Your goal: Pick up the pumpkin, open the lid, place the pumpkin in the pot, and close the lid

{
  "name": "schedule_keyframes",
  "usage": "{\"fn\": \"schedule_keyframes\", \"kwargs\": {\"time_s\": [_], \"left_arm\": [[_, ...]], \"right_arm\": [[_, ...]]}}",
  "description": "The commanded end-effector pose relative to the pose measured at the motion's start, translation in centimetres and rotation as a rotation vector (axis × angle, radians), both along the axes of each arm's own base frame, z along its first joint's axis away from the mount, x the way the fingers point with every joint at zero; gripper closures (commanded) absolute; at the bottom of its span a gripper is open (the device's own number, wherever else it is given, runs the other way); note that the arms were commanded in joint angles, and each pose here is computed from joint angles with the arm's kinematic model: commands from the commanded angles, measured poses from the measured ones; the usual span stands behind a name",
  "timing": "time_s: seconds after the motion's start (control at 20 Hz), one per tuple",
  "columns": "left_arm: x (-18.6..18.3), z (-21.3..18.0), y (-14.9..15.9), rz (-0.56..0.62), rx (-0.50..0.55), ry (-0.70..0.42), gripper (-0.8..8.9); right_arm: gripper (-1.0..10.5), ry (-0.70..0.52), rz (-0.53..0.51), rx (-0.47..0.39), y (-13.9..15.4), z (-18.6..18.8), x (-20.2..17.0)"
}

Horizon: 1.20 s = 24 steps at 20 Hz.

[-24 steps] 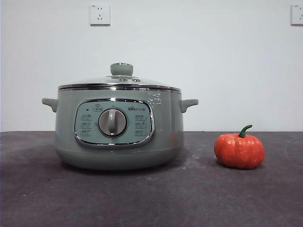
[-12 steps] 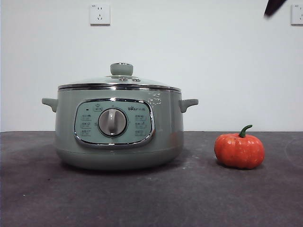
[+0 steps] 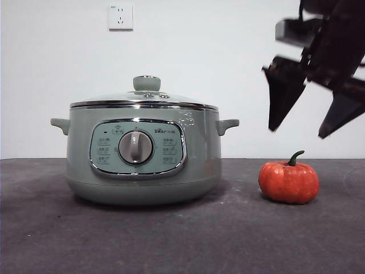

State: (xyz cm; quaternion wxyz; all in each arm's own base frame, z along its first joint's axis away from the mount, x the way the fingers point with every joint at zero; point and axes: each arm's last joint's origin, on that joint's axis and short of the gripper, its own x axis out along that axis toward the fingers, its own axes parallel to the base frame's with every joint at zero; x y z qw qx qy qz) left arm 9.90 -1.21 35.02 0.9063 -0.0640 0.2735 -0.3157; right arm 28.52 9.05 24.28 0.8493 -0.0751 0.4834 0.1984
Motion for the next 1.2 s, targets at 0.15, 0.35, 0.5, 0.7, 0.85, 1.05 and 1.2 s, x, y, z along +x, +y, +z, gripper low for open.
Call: {"fn": "schedule_keyframes", "kwargs": {"time_s": [0.15, 0.35, 0.5, 0.7, 0.85, 1.05, 1.2], "left_arm": [[0.0, 0.1, 0.0, -0.005, 0.004, -0.013, 0.46], [0.0, 0.1, 0.0, -0.005, 0.005, -0.014, 0.46], [0.0, 0.1, 0.0, -0.005, 0.005, -0.014, 0.46], [0.0, 0.1, 0.0, -0.004, 0.005, -0.016, 0.46], [0.0, 0.1, 0.0, -0.004, 0.005, -0.017, 0.46], [0.7, -0.1, 0.1, 0.023, 0.026, 0.004, 0.51], [1.9, -0.1, -0.1, 0.004, 0.025, -0.005, 0.60]], "right_arm": [[2.5, 0.041, 0.002, -0.035, 0.8, -2.9, 1.8], [2.5, 0.075, 0.017, -0.047, 1.6, -4.9, 2.6], [2.5, 0.087, 0.017, -0.053, 1.9, -6.0, 3.0], [4.7, 0.096, -0.008, -0.084, 1.8, -6.6, 3.2], [9.5, 0.098, -0.018, -0.086, 1.8, -6.6, 3.2], [9.6, 0.079, -0.026, -0.076, 1.8, -6.0, 3.1], [9.6, 0.026, -0.027, -0.057, 1.5, -3.7, 2.3]]}}
